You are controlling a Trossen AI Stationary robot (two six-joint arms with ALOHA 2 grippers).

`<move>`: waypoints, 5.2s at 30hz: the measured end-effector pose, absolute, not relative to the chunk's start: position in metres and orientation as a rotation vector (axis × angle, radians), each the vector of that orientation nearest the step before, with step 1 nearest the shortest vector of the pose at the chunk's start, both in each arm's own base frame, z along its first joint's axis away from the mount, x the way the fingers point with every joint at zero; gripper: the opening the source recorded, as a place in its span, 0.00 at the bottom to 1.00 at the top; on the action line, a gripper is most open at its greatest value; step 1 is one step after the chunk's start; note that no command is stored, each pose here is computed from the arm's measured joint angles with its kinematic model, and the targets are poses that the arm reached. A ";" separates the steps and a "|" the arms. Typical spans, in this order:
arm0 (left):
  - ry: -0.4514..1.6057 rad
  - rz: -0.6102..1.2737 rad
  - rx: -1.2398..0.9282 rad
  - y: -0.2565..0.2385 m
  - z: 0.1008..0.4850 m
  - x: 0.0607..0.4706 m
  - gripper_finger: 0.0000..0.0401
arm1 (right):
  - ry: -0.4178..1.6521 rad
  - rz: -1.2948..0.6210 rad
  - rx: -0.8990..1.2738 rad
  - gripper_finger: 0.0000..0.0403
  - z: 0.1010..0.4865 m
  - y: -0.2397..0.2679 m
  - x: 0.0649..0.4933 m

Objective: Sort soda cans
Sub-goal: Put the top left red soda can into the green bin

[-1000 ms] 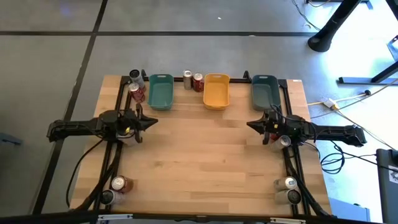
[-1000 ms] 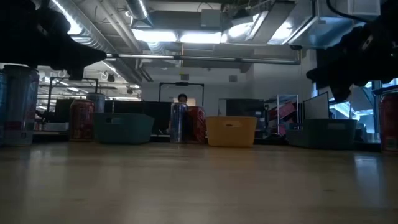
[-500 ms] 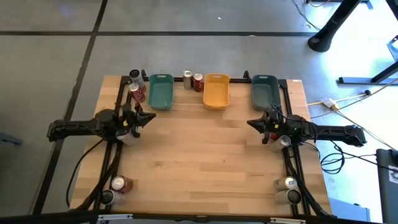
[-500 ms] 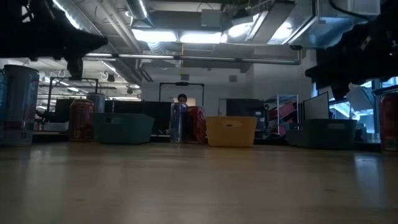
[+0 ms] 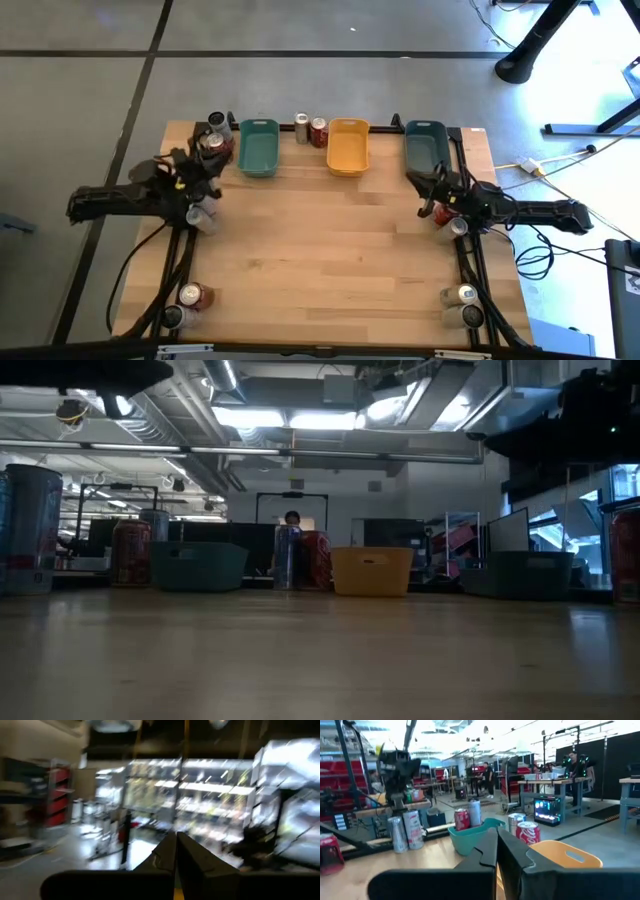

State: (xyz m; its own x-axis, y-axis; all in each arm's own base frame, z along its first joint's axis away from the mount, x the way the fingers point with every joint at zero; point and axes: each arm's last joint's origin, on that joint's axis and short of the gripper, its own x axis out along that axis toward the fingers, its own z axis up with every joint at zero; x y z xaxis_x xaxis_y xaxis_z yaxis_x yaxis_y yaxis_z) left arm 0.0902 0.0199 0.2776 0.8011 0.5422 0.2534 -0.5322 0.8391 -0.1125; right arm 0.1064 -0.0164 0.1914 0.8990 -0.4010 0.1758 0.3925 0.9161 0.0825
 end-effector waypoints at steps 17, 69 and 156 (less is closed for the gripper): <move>0.209 1.144 -0.084 0.045 0.393 0.126 0.01 | -0.170 -0.324 0.058 0.02 0.190 -0.014 0.109; 0.800 1.317 -0.516 0.132 0.383 0.109 0.73 | -0.054 -0.361 0.081 0.02 0.178 -0.015 0.110; 0.806 1.638 -0.657 0.166 0.208 0.119 0.91 | -0.028 -0.372 0.126 0.02 0.175 -0.015 0.110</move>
State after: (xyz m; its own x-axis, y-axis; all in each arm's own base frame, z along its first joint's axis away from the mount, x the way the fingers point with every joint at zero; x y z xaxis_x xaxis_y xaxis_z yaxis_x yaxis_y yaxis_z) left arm 0.1189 0.1656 0.2081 -0.2051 0.5959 -0.7764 -0.9787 -0.1263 0.1616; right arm 0.1098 -0.0155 0.1749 0.9313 -0.3641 0.0042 0.3606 0.9239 0.1278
